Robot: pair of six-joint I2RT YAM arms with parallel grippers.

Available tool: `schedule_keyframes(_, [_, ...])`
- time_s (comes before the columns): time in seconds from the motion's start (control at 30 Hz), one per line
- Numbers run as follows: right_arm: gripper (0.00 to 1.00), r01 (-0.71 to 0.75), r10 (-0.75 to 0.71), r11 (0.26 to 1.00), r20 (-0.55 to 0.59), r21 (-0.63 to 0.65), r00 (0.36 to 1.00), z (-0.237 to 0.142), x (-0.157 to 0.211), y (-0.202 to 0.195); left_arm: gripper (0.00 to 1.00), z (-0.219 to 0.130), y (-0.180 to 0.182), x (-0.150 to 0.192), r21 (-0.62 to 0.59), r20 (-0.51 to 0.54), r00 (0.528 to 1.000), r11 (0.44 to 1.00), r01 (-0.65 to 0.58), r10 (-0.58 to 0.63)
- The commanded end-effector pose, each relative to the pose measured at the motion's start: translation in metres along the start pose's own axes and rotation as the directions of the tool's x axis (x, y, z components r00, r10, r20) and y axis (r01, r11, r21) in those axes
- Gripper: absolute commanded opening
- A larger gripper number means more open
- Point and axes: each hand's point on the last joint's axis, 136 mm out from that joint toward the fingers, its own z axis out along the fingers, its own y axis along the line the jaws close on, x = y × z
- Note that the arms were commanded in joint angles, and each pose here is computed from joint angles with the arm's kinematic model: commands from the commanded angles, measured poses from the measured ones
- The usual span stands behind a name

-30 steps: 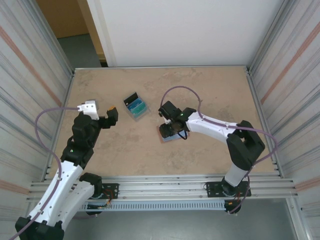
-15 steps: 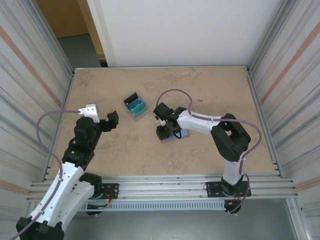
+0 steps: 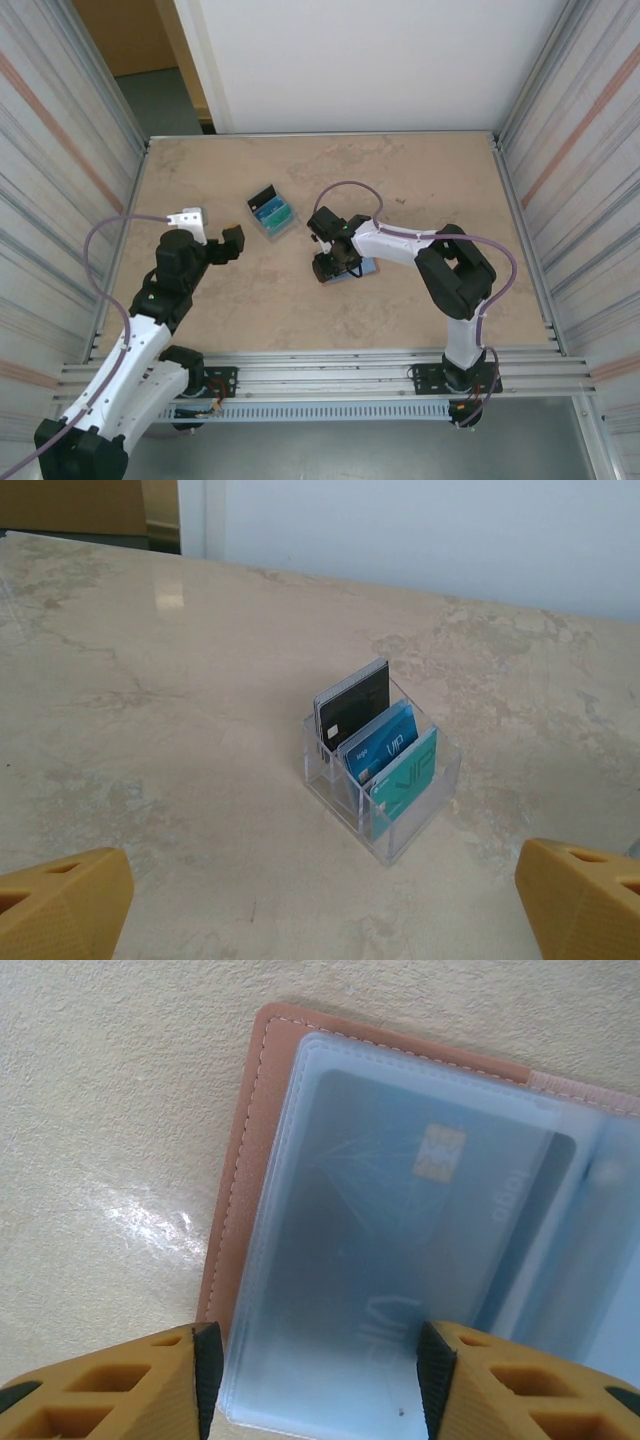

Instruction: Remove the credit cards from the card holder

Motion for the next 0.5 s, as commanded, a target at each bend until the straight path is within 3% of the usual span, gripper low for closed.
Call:
schedule_keyframes(0.0, [0.54, -0.008, 0.008, 1.0, -0.042, 0.009, 0.999, 0.011, 0.0084, -0.0086, 0.99, -0.0035, -0.0056, -0.0139, 0.023, 0.023, 1.0, 1.0, 0.015, -0.015])
schedule_keyframes(0.13, [0.49, -0.023, 0.024, 1.0, -0.051, 0.009, 0.998, 0.0146, 0.0114, -0.0136, 0.99, -0.0027, -0.008, -0.0143, 0.034, 0.017, 1.0, 0.999, 0.013, -0.013])
schedule_keyframes(0.47, [0.24, -0.032, 0.03, 0.999, -0.04, -0.041, 0.999, 0.0068, 0.0123, -0.0068, 0.99, -0.0016, -0.0146, -0.0169, 0.065, 0.012, 1.0, 0.998, 0.014, -0.015])
